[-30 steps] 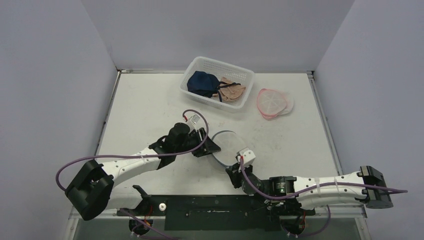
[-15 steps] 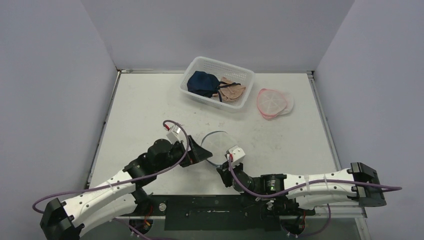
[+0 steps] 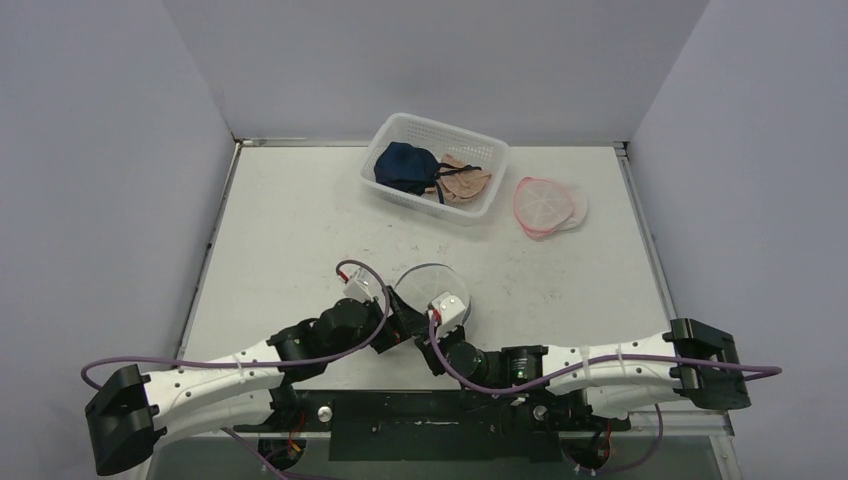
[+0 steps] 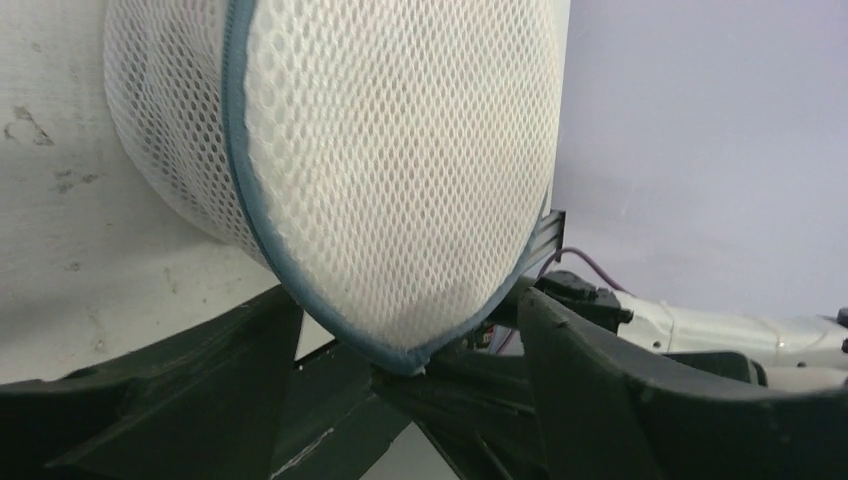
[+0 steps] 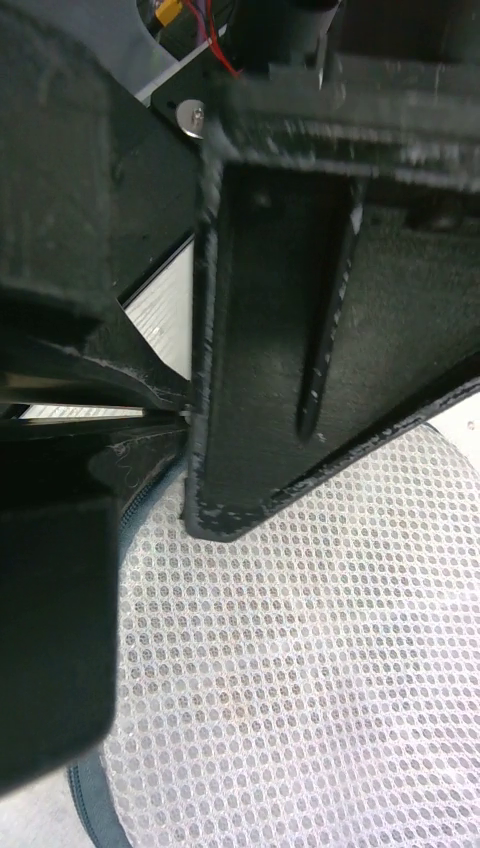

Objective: Unzip the laundry bag and remove the bra
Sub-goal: Unzip the laundry bag at the center of the board.

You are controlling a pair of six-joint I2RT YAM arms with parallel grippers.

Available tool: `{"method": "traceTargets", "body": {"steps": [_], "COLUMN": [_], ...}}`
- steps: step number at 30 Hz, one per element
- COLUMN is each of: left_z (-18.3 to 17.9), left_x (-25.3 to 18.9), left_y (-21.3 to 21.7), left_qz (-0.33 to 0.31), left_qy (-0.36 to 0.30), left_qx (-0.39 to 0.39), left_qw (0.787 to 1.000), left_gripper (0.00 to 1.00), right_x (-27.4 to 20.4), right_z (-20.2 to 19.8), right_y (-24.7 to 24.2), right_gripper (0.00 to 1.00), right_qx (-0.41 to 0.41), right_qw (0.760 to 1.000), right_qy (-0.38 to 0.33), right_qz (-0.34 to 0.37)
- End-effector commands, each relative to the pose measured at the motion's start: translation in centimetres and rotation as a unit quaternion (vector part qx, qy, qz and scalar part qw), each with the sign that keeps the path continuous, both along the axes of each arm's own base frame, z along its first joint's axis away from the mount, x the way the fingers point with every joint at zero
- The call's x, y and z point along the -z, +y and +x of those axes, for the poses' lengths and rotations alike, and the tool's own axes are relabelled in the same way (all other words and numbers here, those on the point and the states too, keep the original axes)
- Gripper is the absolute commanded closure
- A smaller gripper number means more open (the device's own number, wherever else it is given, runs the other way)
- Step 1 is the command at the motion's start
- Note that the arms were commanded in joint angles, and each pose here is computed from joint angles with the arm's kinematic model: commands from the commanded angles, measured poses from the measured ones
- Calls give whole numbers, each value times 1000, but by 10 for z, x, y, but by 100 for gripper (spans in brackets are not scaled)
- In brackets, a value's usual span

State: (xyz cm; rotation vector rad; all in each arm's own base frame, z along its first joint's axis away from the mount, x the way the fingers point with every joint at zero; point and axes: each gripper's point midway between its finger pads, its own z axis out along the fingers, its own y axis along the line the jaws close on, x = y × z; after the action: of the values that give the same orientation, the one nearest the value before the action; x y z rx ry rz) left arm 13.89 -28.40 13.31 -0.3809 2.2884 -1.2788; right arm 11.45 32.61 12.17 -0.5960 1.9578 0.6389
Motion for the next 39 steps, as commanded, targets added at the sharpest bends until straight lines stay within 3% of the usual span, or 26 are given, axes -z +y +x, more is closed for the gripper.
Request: {"method": "traceTargets", "body": {"steps": [1, 9, 12, 18, 27, 34, 39], "left_z": [19, 28, 30, 32, 33, 31, 38], "left_x": [-17, -14, -15, -15, -10, -13, -29], "left_y": [3, 14, 18, 25, 25, 13, -1], "left_qz": [-48, -48, -46, -43, -53, -61, -73], "left_qy": [-10, -11, -17, -20, -11, -20, -53], "left_qx": [-64, -101, -109, -112, -101, -44, 35], "left_qw": [997, 994, 993, 993, 993, 997, 995], "left_gripper": [28, 80, 88, 96, 96, 95, 93], "right_x": [-35, -39, -39, -37, -22, -18, -23], "right_z": [1, 1, 2, 5, 15, 24, 18], "right_y": [18, 13, 10, -6, -40, -71, -80], "right_gripper": [95, 95, 95, 95, 95, 95, 95], "right_qx": [-6, -4, 0, 18, 62, 108, 94], "right_qw": [998, 998, 998, 998, 998, 994, 995], "right_qy": [-7, -6, -6, -8, -10, -12, -10], "right_qz": [61, 66, 64, 53, 24, 18, 30]}}
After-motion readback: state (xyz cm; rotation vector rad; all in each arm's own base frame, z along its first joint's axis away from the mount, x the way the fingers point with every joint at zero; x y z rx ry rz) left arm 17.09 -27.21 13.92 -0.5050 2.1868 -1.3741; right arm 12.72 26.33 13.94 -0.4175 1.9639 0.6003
